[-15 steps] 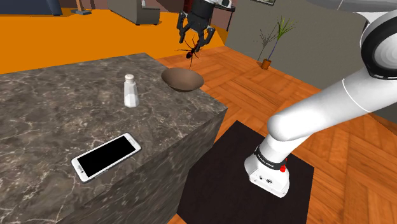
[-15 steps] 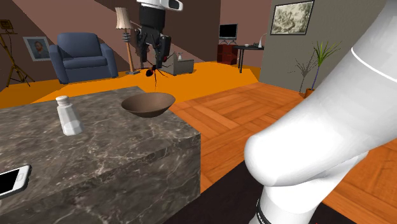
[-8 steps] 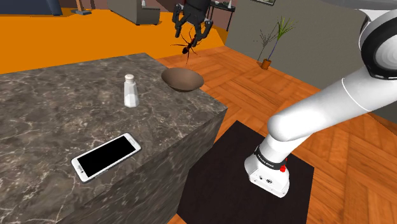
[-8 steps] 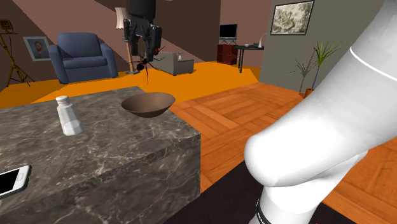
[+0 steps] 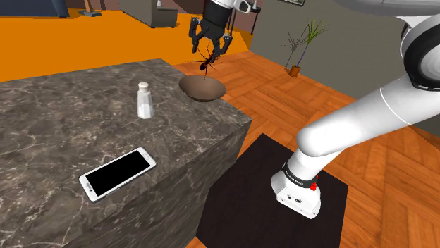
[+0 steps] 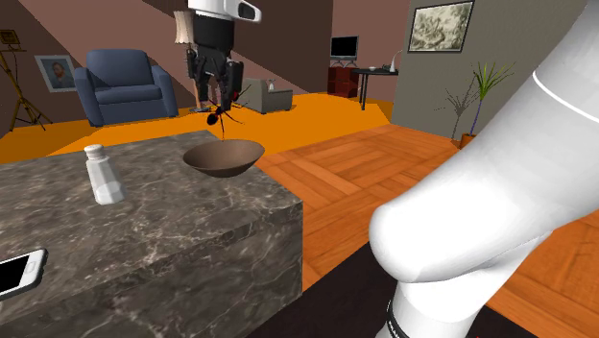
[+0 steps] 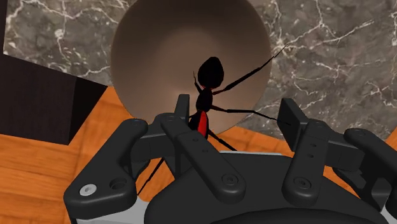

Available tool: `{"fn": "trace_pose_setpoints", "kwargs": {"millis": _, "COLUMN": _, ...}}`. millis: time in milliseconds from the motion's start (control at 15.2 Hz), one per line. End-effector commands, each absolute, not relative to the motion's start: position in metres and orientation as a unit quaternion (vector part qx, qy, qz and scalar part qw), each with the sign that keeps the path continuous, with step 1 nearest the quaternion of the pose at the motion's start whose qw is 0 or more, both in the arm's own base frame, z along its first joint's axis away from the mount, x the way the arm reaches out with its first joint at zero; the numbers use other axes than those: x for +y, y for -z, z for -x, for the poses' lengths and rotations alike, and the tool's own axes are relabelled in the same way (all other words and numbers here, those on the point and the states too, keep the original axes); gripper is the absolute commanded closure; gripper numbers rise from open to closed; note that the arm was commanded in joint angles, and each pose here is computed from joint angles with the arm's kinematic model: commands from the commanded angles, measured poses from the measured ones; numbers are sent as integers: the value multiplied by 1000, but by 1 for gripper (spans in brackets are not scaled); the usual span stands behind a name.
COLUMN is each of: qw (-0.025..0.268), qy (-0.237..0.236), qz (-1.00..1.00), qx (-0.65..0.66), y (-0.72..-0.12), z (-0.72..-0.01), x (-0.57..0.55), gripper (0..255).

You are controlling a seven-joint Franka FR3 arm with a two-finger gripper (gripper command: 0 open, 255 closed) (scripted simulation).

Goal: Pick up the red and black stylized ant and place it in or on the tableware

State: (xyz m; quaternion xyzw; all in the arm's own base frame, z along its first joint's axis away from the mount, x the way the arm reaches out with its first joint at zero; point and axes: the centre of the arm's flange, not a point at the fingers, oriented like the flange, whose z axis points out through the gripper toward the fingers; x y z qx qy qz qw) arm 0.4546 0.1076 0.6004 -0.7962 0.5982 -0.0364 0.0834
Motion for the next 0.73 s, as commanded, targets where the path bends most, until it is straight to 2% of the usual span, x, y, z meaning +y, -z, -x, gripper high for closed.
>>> {"fn": "trace_pose_setpoints", "kwargs": {"millis": 0, "qw": 83, "qy": 37, "qz": 796, "qx": 598, "y": -589, "z": -454, "x": 108, "gripper": 255}}
{"fn": "trace_pose_setpoints", "kwargs": {"millis": 396, "qw": 83, "qy": 36, "qz": 796, "qx": 598, "y": -567, "z": -455, "x": 109, "gripper": 255}}
{"fn": "trace_pose_setpoints", "kwargs": {"millis": 462, "qw": 83, "qy": 36, "qz": 796, "qx": 598, "y": -567, "z": -455, "x": 109, "gripper": 0}}
{"fn": "trace_pose_setpoints", "kwargs": {"millis": 594, "qw": -67, "qy": 185, "qz": 727, "qx": 658, "y": -548, "z": -439, "x": 154, "gripper": 0}}
{"fn": "trace_pose_setpoints", "kwargs": {"millis": 660, "qw": -124, "qy": 240, "qz": 690, "qx": 671, "y": -536, "z": -436, "x": 170, "gripper": 0}}
